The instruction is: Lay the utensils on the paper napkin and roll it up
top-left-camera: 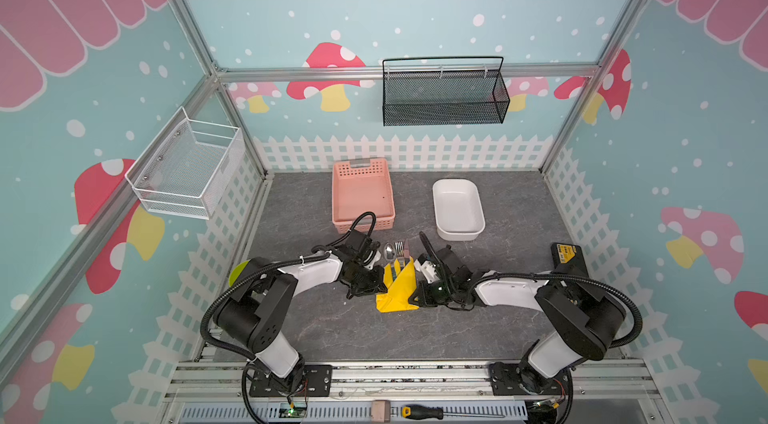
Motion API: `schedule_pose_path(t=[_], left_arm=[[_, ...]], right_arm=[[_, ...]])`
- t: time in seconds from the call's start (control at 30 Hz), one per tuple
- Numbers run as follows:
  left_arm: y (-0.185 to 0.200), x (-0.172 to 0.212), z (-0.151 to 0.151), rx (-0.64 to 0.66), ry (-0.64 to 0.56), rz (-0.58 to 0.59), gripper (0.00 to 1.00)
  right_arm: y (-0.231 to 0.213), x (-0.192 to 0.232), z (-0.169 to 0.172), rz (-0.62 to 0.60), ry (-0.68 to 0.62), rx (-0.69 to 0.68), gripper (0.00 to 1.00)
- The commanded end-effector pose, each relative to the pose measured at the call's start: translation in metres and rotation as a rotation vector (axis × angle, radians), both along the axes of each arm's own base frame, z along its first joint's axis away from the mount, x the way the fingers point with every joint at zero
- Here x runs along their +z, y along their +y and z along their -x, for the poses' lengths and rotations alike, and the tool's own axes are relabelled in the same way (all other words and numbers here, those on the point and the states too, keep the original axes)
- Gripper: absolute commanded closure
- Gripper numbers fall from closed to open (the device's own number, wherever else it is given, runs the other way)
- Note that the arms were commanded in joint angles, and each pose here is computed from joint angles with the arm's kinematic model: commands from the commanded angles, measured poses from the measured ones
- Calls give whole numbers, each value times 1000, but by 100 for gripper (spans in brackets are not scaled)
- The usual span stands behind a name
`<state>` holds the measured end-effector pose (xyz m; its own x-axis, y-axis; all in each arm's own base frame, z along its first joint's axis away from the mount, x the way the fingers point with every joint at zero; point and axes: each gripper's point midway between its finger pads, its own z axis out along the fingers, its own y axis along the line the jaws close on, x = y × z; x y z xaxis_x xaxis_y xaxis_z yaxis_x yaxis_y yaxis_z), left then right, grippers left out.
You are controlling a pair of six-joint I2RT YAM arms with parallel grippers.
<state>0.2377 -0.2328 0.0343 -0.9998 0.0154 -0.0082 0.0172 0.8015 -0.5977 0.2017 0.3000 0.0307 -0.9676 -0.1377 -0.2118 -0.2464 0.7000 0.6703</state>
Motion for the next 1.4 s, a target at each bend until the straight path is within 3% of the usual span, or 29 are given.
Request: schedule_pose_path(t=[0.0, 0.27, 0.73, 1.37], left_arm=[[-5, 24, -5, -19, -46, 19, 100], [-21, 54, -6, -64, -73, 52, 100], [-52, 73, -11, -113, -90, 97, 100], [-91, 28, -26, -135, -31, 111, 100]], right_arm=[[-1, -6, -1, 13, 10, -10, 100], [0, -6, -2, 12, 11, -9, 100], [3, -6, -3, 0, 11, -6, 100], [5, -7, -2, -35, 15, -13, 100]])
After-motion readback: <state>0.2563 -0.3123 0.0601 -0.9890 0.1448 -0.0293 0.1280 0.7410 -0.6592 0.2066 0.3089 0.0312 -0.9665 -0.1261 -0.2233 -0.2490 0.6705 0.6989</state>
